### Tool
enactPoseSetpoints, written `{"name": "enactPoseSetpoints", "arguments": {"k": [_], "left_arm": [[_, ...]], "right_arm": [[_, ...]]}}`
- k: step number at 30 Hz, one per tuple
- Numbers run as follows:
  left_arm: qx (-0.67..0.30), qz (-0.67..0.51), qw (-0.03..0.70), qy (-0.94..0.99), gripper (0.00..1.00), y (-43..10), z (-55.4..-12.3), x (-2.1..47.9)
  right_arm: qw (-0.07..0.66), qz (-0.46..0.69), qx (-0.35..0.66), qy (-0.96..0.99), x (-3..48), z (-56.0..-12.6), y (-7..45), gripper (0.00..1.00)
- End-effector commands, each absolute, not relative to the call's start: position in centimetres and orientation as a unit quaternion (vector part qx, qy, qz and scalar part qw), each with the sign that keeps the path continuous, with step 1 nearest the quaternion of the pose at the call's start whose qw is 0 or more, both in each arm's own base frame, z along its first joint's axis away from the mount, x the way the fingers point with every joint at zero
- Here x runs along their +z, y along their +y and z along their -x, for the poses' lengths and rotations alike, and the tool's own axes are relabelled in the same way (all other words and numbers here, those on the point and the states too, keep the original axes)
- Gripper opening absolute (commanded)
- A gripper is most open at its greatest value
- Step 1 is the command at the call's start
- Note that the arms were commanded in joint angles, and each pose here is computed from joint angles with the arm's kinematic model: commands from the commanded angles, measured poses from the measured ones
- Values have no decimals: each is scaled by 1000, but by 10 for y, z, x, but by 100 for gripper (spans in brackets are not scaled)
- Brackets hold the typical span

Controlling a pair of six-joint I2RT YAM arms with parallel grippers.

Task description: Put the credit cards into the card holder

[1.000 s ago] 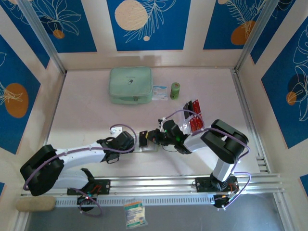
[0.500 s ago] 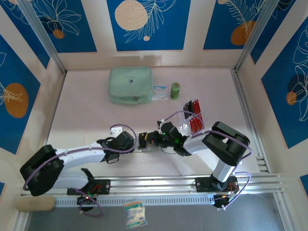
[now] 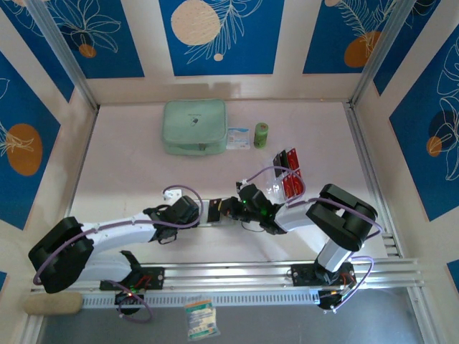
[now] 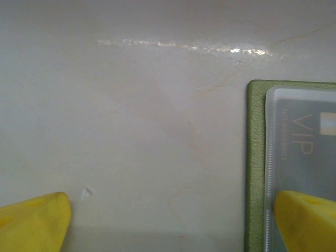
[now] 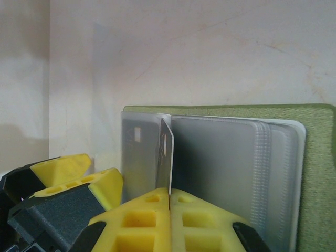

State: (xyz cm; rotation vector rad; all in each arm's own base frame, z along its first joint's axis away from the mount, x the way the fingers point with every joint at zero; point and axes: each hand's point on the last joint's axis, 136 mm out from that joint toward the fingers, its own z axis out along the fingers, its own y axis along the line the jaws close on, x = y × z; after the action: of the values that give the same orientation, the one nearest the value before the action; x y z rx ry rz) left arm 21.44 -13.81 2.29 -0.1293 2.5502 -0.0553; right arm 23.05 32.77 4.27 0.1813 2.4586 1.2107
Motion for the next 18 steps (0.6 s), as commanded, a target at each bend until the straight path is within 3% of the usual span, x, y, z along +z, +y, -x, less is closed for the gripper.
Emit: {"name": "enactPoseSetpoints", "arguments": {"k": [1, 18], "left_arm": [[0, 56, 289, 956, 98, -125, -211, 20], [-2, 56, 288, 956, 98, -125, -211, 20]], "right_arm": [[194, -77, 413, 886, 34, -229, 323, 0], [167, -75, 404, 896, 31, -225, 326, 0]]}}
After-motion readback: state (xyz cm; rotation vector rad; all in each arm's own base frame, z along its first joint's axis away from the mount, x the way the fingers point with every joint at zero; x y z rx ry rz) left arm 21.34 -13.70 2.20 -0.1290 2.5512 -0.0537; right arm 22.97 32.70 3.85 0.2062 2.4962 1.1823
